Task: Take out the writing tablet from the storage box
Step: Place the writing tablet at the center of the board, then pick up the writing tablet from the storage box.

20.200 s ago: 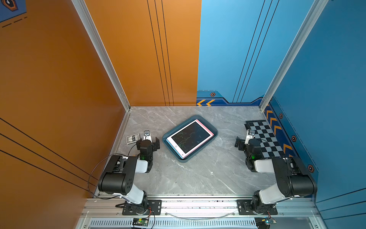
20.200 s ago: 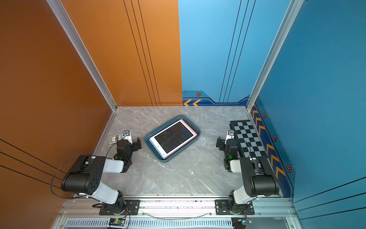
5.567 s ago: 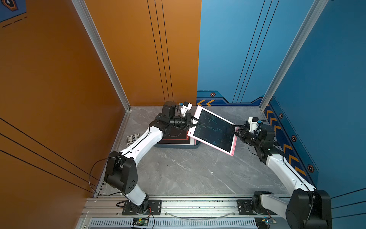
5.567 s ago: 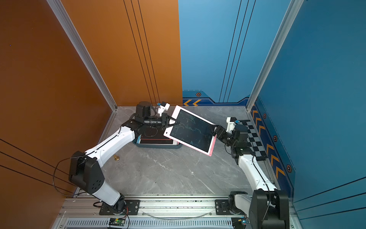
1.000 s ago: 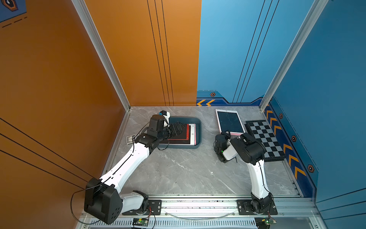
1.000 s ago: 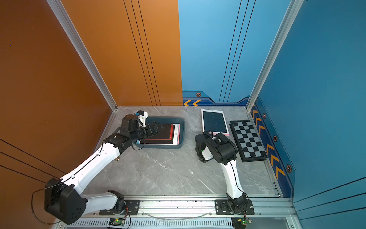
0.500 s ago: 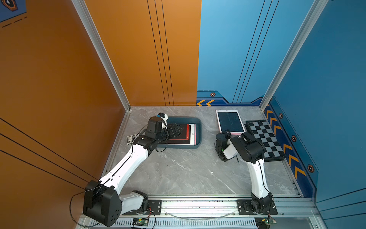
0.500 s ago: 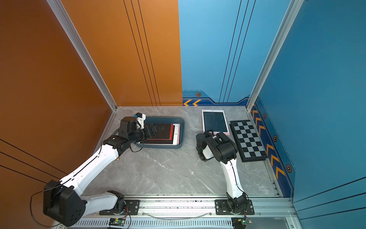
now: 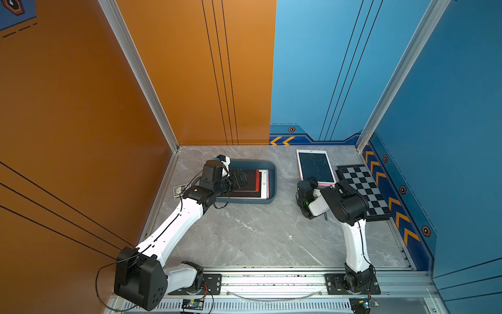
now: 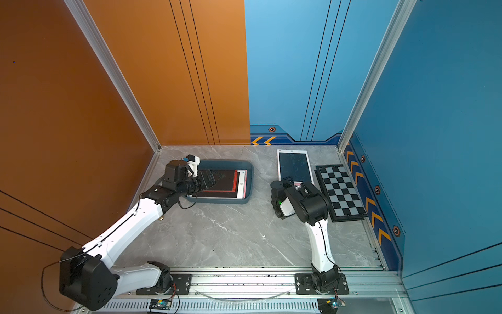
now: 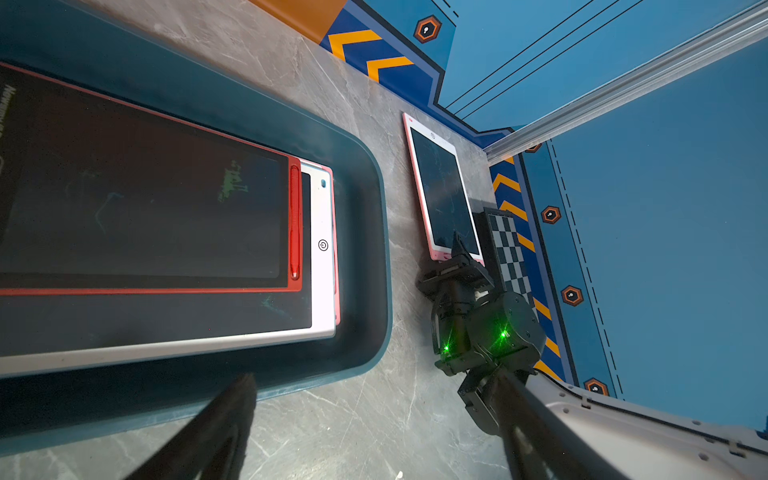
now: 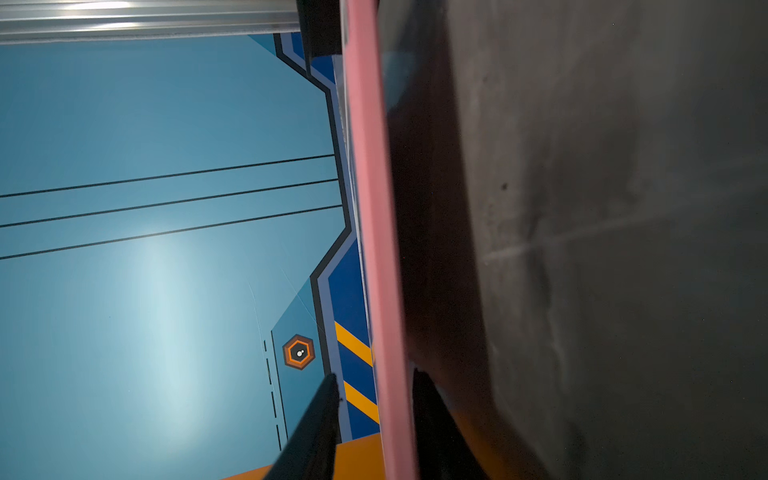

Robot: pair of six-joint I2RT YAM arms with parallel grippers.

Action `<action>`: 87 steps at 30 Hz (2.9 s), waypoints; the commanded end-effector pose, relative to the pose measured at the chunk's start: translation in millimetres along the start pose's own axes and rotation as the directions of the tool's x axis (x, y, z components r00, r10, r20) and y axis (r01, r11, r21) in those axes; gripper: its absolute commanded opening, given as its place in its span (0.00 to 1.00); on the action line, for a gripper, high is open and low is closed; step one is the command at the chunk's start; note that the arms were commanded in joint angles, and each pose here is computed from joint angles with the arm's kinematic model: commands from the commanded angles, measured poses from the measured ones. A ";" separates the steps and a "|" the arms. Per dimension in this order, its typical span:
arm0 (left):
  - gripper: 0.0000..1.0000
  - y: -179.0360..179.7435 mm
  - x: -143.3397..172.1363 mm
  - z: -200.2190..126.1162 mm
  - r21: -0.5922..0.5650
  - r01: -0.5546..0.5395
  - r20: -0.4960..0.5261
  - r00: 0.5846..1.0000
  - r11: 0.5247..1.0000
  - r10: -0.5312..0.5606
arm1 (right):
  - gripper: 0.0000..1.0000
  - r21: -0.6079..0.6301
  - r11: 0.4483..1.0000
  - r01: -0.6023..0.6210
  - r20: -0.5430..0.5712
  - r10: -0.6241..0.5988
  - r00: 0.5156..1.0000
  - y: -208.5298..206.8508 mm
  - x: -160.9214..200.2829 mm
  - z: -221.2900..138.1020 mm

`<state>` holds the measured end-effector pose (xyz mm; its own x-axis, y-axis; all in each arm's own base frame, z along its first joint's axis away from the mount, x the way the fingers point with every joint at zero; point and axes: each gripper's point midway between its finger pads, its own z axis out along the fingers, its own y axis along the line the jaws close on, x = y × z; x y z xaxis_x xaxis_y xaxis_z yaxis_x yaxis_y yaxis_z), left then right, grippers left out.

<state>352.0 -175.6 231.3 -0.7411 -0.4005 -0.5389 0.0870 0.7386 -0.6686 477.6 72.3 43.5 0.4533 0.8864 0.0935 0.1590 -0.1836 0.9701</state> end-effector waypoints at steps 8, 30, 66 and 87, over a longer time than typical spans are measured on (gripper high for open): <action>0.91 6.5 3.9 -8.9 -0.007 0.023 0.019 1.000 1.000 -0.023 | 0.38 0.210 0.971 0.110 -0.016 -0.110 0.994 -22.5 -24.5 -22.7; 0.91 30.4 12.8 -23.6 -0.109 0.016 0.040 0.999 0.994 -0.011 | 0.53 0.300 0.924 0.236 -0.078 -0.222 0.972 -18.8 -29.5 -26.9; 0.98 157.2 -31.3 23.3 -0.549 -0.159 -0.176 0.982 0.821 0.072 | 0.71 -0.465 0.145 0.874 -0.439 -0.895 -0.085 69.7 141.4 -158.9; 0.98 198.8 -27.3 81.8 -0.608 -0.275 -0.328 0.941 0.745 0.080 | 0.69 -0.452 -0.079 0.889 -0.560 -0.750 -0.351 -17.3 150.0 -162.1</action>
<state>442.2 -59.8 73.4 -0.8969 -0.1673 -0.4093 -0.1572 0.9858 -0.0586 400.8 275.5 83.2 -0.7467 0.0985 -0.6578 0.0127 0.9909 0.1339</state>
